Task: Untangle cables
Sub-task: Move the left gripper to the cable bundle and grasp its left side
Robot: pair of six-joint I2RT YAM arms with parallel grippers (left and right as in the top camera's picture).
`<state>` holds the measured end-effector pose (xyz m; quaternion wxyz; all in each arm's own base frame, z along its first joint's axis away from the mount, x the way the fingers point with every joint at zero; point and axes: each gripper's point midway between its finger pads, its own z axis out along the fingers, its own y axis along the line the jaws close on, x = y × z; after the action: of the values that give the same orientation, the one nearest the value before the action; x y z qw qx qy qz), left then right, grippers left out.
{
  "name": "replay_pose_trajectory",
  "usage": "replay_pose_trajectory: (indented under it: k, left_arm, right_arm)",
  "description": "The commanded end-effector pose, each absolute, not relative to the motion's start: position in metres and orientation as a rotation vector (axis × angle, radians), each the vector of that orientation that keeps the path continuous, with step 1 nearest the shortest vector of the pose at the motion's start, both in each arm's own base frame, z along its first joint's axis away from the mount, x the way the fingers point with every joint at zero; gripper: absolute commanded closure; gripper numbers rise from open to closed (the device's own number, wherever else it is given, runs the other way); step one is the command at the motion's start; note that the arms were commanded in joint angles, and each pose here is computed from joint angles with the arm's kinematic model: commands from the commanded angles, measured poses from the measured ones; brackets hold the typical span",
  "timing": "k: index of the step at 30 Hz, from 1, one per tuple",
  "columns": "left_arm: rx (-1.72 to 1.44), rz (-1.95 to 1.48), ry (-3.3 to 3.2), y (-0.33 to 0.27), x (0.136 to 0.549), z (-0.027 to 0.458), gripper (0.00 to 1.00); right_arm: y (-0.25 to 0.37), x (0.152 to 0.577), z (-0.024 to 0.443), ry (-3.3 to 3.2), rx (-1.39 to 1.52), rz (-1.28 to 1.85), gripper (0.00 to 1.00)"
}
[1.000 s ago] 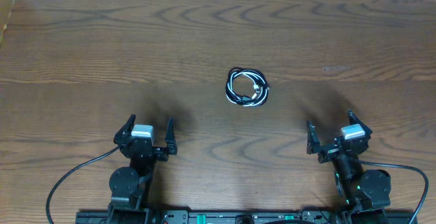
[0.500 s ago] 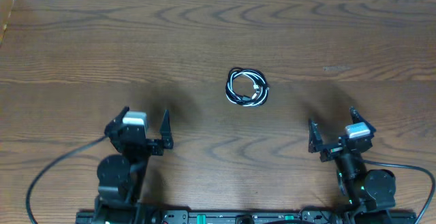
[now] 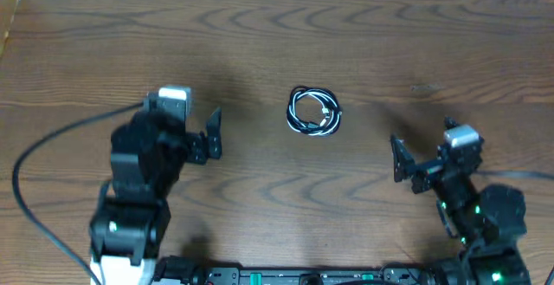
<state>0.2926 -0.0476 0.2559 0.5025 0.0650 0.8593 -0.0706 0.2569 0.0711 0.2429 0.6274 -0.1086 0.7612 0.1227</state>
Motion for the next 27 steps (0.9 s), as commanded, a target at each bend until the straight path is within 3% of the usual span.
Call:
replay_pose_trajectory:
  k: [1, 14, 27]
  left_arm:
    - [0.171, -0.206, 2.117, -0.054, 0.304, 0.271, 0.04]
    - [0.346, -0.51, 2.444, -0.118, 0.349, 0.263, 0.04]
    - [0.486, -0.636, 2.513, -0.177, 0.373, 0.228, 0.04]
  right_arm:
    - [0.08, 0.266, 0.261, 1.777, -0.273, 0.34, 0.01]
    - [0.097, 0.32, 0.287, 2.047, -0.303, 0.466, 0.01]
    - [0.1, 0.327, 0.278, 2.168, -0.281, 0.637, 0.01]
